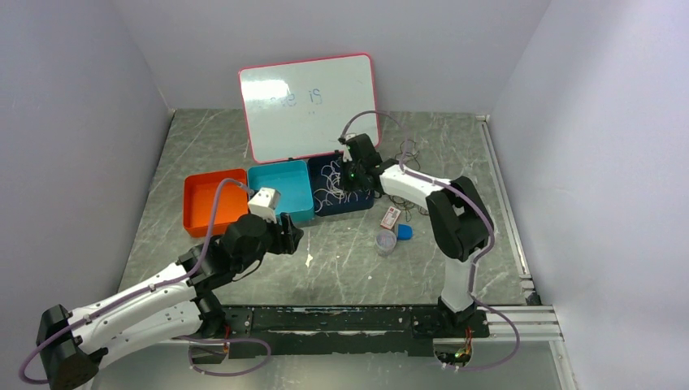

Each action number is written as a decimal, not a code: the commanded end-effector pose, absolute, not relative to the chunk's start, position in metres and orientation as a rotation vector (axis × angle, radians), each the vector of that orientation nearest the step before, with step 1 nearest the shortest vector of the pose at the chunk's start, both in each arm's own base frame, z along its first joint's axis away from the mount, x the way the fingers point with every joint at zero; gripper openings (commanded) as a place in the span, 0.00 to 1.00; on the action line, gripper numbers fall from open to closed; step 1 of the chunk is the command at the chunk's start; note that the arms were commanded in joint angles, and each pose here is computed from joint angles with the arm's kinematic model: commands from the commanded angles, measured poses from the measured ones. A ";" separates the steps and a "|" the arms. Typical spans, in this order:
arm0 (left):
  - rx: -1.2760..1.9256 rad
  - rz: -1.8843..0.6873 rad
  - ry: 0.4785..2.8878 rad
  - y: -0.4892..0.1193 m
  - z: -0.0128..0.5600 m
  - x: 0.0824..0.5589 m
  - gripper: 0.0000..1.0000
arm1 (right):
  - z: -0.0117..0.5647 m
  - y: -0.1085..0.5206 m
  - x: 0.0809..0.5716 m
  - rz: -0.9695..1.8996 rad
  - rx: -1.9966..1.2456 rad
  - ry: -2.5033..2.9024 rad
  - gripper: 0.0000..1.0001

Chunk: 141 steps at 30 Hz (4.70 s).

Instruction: Untangle the cables

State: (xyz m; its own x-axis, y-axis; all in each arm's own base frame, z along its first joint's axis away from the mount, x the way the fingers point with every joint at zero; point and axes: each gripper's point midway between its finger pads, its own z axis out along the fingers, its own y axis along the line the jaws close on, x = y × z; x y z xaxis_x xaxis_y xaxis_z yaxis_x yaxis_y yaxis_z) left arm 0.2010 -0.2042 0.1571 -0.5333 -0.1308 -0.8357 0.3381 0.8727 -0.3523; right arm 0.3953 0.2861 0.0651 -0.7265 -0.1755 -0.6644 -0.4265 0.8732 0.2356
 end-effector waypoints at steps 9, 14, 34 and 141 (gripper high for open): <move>0.123 -0.586 2.046 -0.200 0.161 0.201 0.64 | 0.036 0.264 0.406 0.267 -0.417 2.434 0.03; 0.119 -0.587 2.049 -0.199 0.159 0.200 0.64 | 0.052 0.264 0.409 0.272 -0.402 2.398 0.13; 0.122 -0.597 2.045 -0.202 0.162 0.201 0.64 | 0.171 0.248 0.403 0.277 -0.390 2.181 0.50; 0.050 -0.585 2.044 -0.182 0.162 0.193 0.64 | 0.088 0.329 0.410 0.543 -0.255 2.270 0.04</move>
